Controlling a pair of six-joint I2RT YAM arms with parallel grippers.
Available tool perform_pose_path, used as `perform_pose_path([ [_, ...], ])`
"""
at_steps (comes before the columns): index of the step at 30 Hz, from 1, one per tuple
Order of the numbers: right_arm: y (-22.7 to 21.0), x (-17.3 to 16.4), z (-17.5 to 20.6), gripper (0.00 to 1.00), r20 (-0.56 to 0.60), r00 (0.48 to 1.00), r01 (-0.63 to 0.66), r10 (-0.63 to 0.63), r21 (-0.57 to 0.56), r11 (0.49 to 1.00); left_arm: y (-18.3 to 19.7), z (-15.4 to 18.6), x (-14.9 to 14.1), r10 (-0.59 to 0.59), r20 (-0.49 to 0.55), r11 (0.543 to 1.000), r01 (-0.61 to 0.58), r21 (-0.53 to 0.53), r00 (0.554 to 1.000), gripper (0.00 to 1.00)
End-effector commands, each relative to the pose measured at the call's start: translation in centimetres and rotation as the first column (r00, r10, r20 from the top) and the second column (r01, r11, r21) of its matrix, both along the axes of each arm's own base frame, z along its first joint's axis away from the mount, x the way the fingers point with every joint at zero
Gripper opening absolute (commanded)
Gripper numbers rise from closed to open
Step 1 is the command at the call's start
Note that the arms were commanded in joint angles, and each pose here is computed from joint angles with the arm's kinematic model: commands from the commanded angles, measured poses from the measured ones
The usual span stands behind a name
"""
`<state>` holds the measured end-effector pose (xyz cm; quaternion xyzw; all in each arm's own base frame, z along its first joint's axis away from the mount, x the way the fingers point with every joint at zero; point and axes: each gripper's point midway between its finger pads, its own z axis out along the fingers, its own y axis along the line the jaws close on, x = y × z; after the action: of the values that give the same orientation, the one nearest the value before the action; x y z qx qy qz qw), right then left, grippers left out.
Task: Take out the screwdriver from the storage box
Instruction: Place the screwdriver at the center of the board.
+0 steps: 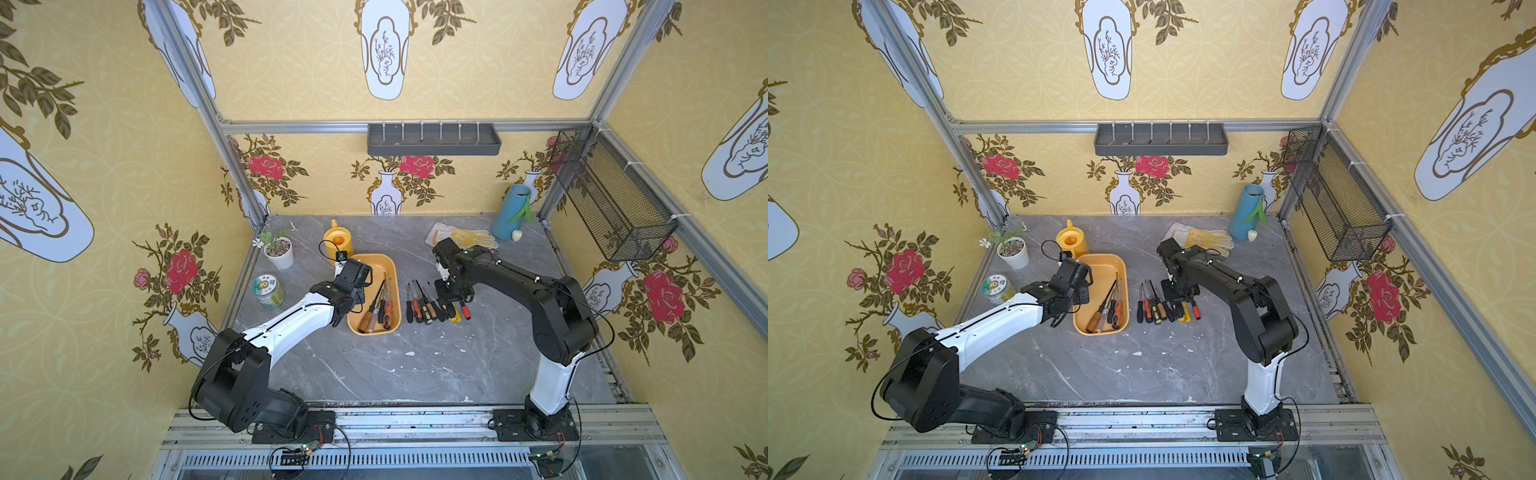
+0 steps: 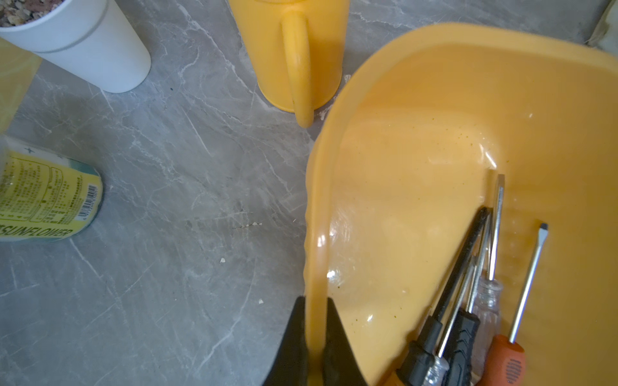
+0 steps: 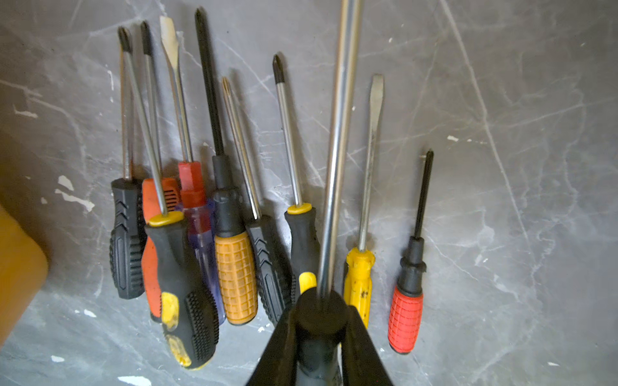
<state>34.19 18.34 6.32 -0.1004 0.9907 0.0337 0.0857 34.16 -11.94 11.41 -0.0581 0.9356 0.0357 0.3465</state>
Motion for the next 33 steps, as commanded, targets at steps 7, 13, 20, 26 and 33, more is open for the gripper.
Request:
perform_pose_path([
  [7, 0.0, 0.3, -0.7, 0.00, -0.002, 1.000, 0.009, -0.009, 0.002, 1.000, -0.3, 0.4, 0.6, 0.012, 0.015, 1.000, -0.012, -0.013, 1.000, 0.00],
  [13, -0.2, 0.4, -1.2, 0.05, -0.011, 1.000, 0.013, -0.013, -0.011, 1.000, -0.3, 0.2, 0.5, 0.013, 0.008, 1.000, -0.013, -0.015, 1.000, 0.00],
  [20, -0.3, 0.2, -1.7, 0.08, -0.025, 0.999, 0.028, -0.028, -0.015, 1.000, -0.1, -0.2, 0.3, 0.013, -0.001, 1.000, -0.013, -0.007, 1.000, 0.00],
  [26, -0.1, 0.2, -1.8, 0.09, -0.030, 0.999, 0.028, -0.029, -0.009, 1.000, -0.1, -0.1, 0.2, 0.016, 0.004, 1.000, -0.016, -0.016, 1.000, 0.00],
  [33, 0.2, 0.2, -1.4, 0.14, -0.025, 0.999, 0.024, -0.024, 0.014, 1.000, 0.0, -0.3, 0.0, 0.019, 0.001, 1.000, -0.019, -0.017, 1.000, 0.00],
])
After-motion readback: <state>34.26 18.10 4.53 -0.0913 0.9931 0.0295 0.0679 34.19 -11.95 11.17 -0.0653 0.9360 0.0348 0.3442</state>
